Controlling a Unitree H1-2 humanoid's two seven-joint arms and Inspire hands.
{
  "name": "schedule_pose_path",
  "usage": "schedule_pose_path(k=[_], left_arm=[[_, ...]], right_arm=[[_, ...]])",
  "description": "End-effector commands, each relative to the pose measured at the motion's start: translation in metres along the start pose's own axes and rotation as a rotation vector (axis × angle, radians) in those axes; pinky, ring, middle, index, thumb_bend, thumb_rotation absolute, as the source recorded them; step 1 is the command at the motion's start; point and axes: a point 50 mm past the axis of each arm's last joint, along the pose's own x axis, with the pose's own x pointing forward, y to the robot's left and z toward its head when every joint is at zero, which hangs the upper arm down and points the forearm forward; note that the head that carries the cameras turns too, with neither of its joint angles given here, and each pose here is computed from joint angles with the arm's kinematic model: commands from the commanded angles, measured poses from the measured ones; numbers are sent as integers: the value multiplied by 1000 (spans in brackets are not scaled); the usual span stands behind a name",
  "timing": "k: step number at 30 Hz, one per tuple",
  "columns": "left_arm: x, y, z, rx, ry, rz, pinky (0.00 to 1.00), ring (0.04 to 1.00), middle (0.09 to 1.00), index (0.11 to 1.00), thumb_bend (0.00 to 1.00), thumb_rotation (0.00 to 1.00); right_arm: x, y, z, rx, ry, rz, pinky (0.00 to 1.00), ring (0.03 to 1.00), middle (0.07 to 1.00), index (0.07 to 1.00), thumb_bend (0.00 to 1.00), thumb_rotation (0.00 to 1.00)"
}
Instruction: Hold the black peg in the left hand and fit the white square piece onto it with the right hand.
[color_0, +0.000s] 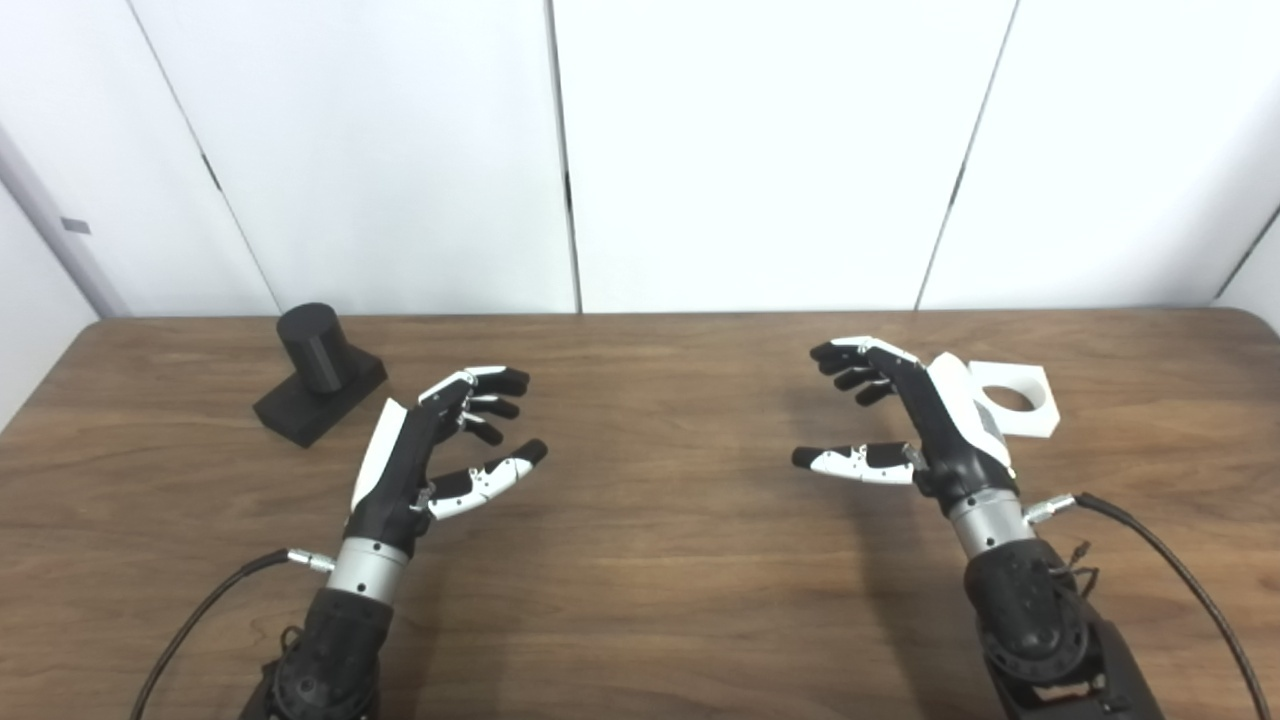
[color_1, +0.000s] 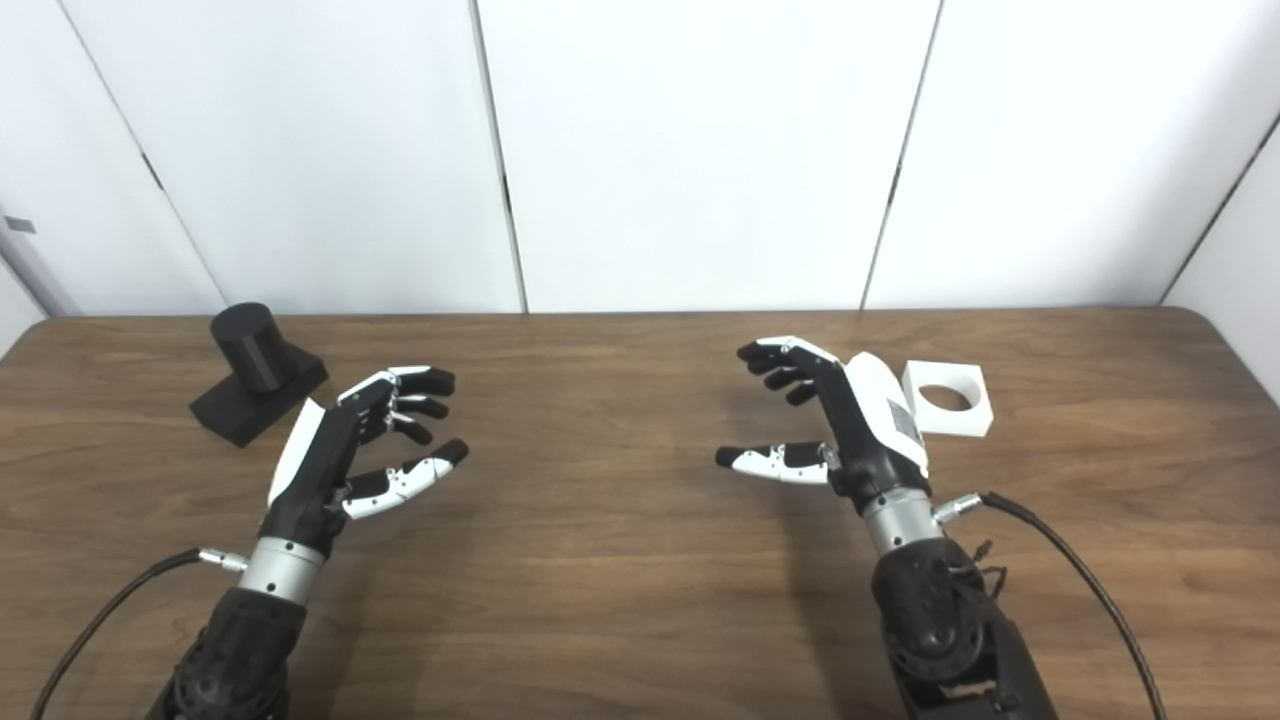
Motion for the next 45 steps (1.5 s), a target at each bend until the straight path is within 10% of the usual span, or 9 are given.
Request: schedule_pose_path(k=[1, 45], left_arm=[[10, 9, 11, 9, -69, 20, 550, 675, 732, 706, 600, 142], [17, -51, 9, 18, -31, 5, 552, 708, 754, 711, 615, 167]], right_arm=[[8, -12, 14, -5, -60, -45, 594, 670, 700, 706, 614, 153], [0, -31, -8, 25, -50, -42, 556, 647, 679, 663, 649, 0]])
